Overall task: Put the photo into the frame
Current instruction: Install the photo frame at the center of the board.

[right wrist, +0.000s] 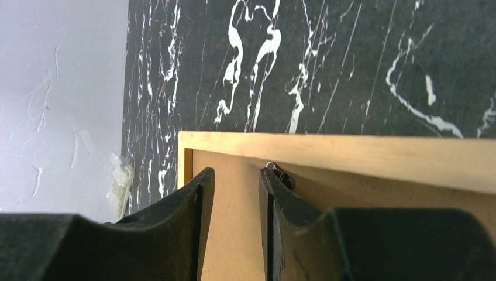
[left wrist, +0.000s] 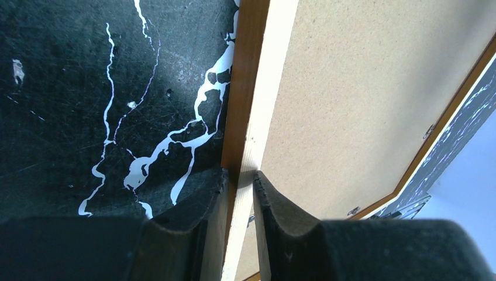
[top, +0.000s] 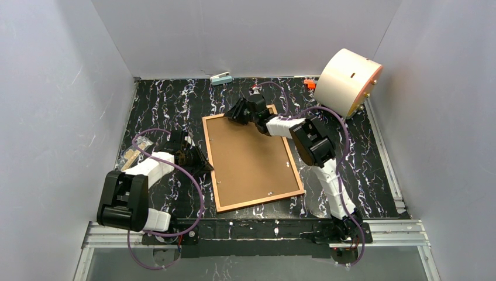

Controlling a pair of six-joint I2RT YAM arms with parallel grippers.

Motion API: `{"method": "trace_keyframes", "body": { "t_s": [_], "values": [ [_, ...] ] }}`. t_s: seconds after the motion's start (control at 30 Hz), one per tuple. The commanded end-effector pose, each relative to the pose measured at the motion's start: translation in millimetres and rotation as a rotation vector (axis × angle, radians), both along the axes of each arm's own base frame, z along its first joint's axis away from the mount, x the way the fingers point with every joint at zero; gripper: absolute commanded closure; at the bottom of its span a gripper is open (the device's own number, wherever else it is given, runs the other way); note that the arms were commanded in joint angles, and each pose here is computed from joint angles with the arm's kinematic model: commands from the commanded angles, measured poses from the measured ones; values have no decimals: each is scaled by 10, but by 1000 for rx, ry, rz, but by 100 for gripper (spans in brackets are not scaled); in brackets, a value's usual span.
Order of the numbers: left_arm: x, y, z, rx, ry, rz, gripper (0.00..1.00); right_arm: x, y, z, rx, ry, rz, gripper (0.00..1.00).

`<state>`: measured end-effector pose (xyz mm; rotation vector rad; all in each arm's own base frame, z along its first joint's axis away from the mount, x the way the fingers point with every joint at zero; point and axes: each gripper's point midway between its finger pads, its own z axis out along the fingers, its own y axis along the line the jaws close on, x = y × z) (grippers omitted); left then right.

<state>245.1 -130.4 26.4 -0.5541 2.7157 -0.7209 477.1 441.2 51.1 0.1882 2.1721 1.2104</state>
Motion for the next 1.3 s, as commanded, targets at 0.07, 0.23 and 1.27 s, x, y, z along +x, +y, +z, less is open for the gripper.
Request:
{"method": "trace_keyframes", "body": {
  "t_s": [0.07,0.23,1.27],
  "values": [
    [-200,113,-187,75,95,-11,80,192,-59,-197,-62,-27,-44,57],
    [-258,141,-236,91,118,-16,81,201,-19,-101,-38,-67,-25,57],
    [-206,159,-244,105,119,0,80,34,-36,163,-129,-236,-9,55]
  ]
}}
